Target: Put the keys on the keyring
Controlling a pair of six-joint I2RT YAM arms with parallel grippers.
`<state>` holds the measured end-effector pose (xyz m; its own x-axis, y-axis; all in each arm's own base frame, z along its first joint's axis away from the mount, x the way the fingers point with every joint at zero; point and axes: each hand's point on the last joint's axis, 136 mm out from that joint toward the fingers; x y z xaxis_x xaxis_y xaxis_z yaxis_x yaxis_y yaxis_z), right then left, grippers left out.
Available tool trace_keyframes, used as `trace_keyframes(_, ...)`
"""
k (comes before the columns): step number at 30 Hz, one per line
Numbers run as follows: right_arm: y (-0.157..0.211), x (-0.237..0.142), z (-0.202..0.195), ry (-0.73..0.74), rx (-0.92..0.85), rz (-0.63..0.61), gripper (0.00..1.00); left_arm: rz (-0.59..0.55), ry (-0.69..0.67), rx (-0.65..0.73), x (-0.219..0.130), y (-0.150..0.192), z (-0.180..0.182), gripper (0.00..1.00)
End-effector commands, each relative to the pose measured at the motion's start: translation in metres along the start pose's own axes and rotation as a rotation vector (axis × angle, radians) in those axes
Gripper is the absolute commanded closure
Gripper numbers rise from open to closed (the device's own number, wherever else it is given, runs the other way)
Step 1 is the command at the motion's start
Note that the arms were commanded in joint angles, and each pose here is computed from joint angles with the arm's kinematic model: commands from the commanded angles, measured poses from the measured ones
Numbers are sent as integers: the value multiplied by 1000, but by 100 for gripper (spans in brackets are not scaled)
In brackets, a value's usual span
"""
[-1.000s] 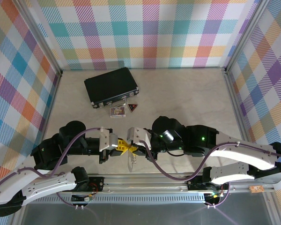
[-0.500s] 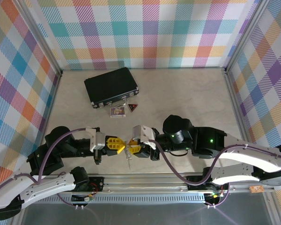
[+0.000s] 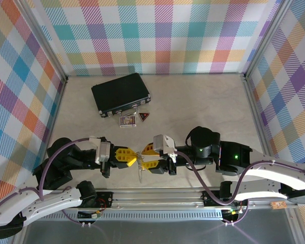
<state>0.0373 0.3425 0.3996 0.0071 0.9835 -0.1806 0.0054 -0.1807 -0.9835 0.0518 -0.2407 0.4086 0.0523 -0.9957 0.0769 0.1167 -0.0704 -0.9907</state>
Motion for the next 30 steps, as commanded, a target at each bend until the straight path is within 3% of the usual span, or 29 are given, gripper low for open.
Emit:
trace_keyframes(1,-17,-2,3,-9,-6,-72,64,-54,18,14,1,-12,-2,100)
trace_keyframes(10,-12,2,-1,12,-19,-52,79,-52,21,10,5,-10,-1,100)
trace_keyframes(15,-5,3,-6,39,-17,-25,81,-52,24,2,7,-9,0,100)
trace_keyframes(20,-2,2,-8,55,-21,-15,99,-55,24,-4,7,-9,0,100)
trace_keyframes(23,0,0,-11,74,-30,2,100,-46,16,-8,7,-7,1,100)
trace_keyframes(28,3,-7,-14,91,-50,57,100,68,-10,-13,9,12,7,99)
trace_keyframes(30,6,-9,-15,99,-59,99,100,156,-27,-15,6,26,9,88)
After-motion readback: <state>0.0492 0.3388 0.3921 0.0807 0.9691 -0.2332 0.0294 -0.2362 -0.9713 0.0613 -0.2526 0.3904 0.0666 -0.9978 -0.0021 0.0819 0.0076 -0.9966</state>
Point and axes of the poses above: each hand's point on the last joint's axis, 136 mm out from that joint toward the fingers, its own x axis out along the fingers, its own z axis along the line the jaws close on, y = z × x, and after that the axes turned 3 degrees about x, right-handed
